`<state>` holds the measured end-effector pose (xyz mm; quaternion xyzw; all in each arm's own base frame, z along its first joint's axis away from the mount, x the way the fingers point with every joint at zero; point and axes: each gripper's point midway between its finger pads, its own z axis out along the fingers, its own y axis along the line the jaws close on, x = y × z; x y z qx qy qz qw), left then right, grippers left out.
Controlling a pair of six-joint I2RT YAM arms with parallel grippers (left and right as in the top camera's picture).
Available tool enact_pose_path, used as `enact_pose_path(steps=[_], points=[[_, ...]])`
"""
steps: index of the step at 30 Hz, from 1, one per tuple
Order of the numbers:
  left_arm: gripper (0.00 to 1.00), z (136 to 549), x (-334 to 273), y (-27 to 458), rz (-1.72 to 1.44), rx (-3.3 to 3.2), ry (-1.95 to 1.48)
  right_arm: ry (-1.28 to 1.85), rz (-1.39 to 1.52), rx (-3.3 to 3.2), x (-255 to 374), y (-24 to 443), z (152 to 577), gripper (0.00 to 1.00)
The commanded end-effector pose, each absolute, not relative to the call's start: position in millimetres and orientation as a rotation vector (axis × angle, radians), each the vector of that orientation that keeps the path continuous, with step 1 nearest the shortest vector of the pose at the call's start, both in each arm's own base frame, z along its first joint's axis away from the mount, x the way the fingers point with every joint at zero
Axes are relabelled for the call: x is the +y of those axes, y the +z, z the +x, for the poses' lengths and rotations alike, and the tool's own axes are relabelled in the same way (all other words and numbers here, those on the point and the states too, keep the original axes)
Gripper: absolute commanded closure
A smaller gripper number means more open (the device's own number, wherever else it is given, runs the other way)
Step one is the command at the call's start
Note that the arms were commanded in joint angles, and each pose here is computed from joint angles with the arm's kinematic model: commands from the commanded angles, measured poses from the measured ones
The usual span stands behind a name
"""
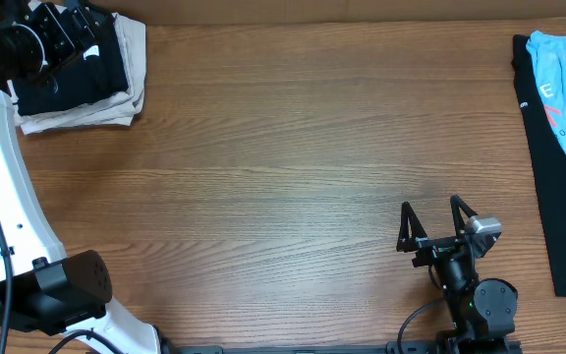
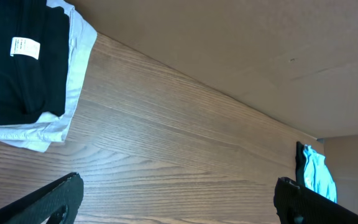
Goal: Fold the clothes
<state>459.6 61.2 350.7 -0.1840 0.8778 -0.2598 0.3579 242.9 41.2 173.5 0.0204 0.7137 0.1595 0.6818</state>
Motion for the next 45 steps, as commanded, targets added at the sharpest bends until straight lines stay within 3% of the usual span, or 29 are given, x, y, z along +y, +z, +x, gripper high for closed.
enact_pose_path(steps=[1,12,18,24,32,45], points=[[0.00,462,60,349,-0.477,2.266,-0.692,0.361,0.054,1.597,40,172,243,0.00],[0.00,455,52,352,-0.424,2.278,-0.639,0.361,0.054,1.597,40,172,243,0.00],[0.00,420,47,338,-0.420,2.299,-0.328,0.361,0.054,1.597,40,172,243,0.00],[0.00,379,36,292,-0.394,2.227,-0.039,0.361,0.054,1.597,40,172,243,0.00],[0.00,293,23,226,-0.356,2.179,-0.007,0.361,0.054,1.597,40,172,243,0.00],[0.00,242,33,235,-0.290,1.581,-0.018,0.361,0.054,1.597,40,172,243,0.00]])
